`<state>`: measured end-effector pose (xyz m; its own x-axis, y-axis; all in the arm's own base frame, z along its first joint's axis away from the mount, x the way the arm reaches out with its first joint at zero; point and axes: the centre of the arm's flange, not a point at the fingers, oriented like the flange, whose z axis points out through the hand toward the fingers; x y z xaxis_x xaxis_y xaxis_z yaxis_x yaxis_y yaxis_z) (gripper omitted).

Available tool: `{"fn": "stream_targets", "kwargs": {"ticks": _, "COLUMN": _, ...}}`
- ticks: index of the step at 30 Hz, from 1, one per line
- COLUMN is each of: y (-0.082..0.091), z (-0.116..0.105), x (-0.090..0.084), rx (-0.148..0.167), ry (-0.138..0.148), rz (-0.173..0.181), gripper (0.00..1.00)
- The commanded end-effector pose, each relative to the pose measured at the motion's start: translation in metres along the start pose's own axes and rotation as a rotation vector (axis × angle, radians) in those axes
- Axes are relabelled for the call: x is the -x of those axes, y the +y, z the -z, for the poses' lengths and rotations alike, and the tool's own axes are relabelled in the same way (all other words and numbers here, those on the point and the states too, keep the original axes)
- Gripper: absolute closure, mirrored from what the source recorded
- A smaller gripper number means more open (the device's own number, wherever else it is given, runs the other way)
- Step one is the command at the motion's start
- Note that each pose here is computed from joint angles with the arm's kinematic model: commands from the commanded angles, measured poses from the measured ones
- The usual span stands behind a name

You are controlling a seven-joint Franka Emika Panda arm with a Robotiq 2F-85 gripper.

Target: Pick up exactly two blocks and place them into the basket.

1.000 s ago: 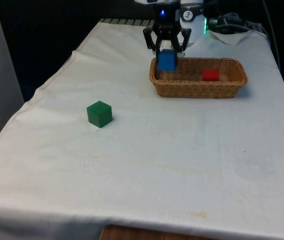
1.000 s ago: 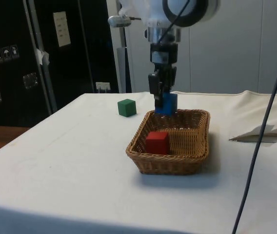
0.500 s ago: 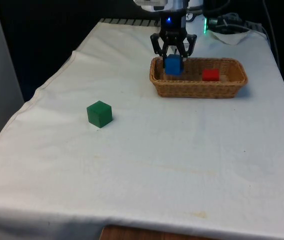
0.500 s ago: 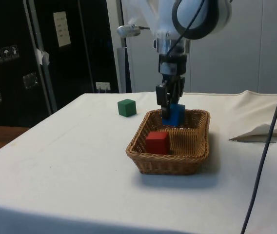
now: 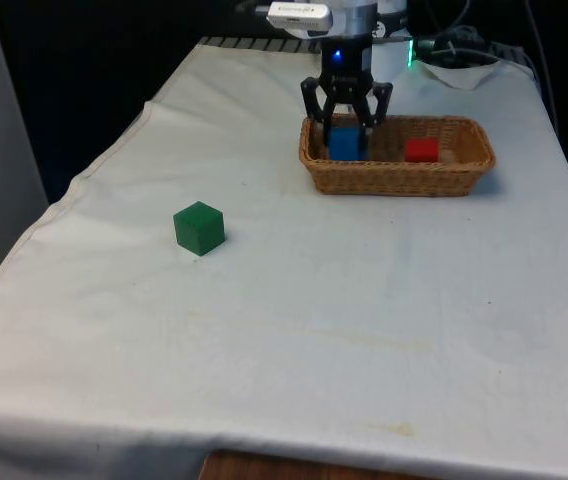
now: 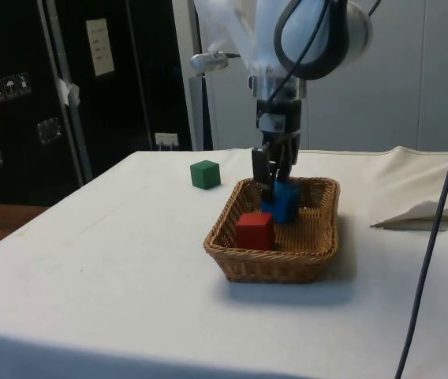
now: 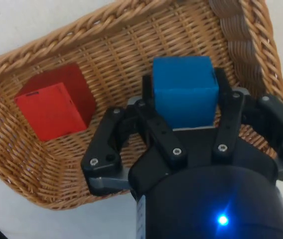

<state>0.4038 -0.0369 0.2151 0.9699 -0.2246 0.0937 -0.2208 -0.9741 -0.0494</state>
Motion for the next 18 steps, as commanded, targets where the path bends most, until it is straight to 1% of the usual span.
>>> {"fn": "stream_targets", "kwargs": {"ticks": 1, "y": -0.0013, "z": 0.0031, "x": 0.0009, "rx": -0.009, "ry": 0.004, "rz": 0.001, "gripper": 0.77}}
{"fn": "stream_targets", "kwargs": {"ticks": 3, "y": -0.0009, "z": 0.0027, "x": 0.001, "rx": -0.008, "ry": 0.003, "rz": 0.001, "gripper": 0.58}}
{"fn": "stream_targets", "kwargs": {"ticks": 4, "y": -0.0005, "z": 0.0023, "x": 0.0012, "rx": -0.006, "ry": 0.001, "rz": 0.001, "gripper": 0.38}}
{"fn": "stream_targets", "kwargs": {"ticks": 7, "y": -0.0007, "z": 0.0023, "x": 0.0012, "rx": -0.006, "ry": 0.001, "rz": 0.001, "gripper": 0.09}}
{"fn": "stream_targets", "kwargs": {"ticks": 8, "y": -0.0006, "z": 0.002, "x": 0.0013, "rx": -0.005, "ry": 0.001, "rz": 0.001, "gripper": 0.02}}
{"fn": "stream_targets", "kwargs": {"ticks": 9, "y": -0.0002, "z": 0.0007, "x": -0.0003, "rx": -0.001, "ry": 0.002, "rz": 0.0, "gripper": 0.0}}
{"fn": "stream_targets", "kwargs": {"ticks": 10, "y": -0.0002, "z": 0.002, "x": 0.0012, "rx": -0.005, "ry": 0.001, "rz": 0.001, "gripper": 0.0}}
{"fn": "stream_targets", "kwargs": {"ticks": 15, "y": -0.0003, "z": 0.002, "x": 0.0012, "rx": -0.005, "ry": 0.001, "rz": 0.001, "gripper": 0.0}}
{"fn": "stream_targets", "kwargs": {"ticks": 17, "y": -0.0007, "z": 0.0079, "x": -0.005, "rx": -0.012, "ry": 0.002, "rz": 0.006, "gripper": 0.0}}
{"fn": "stream_targets", "kwargs": {"ticks": 18, "y": -0.0006, "z": 0.0036, "x": -0.0033, "rx": -0.004, "ry": 0.009, "rz": 0.003, "gripper": 0.0}}
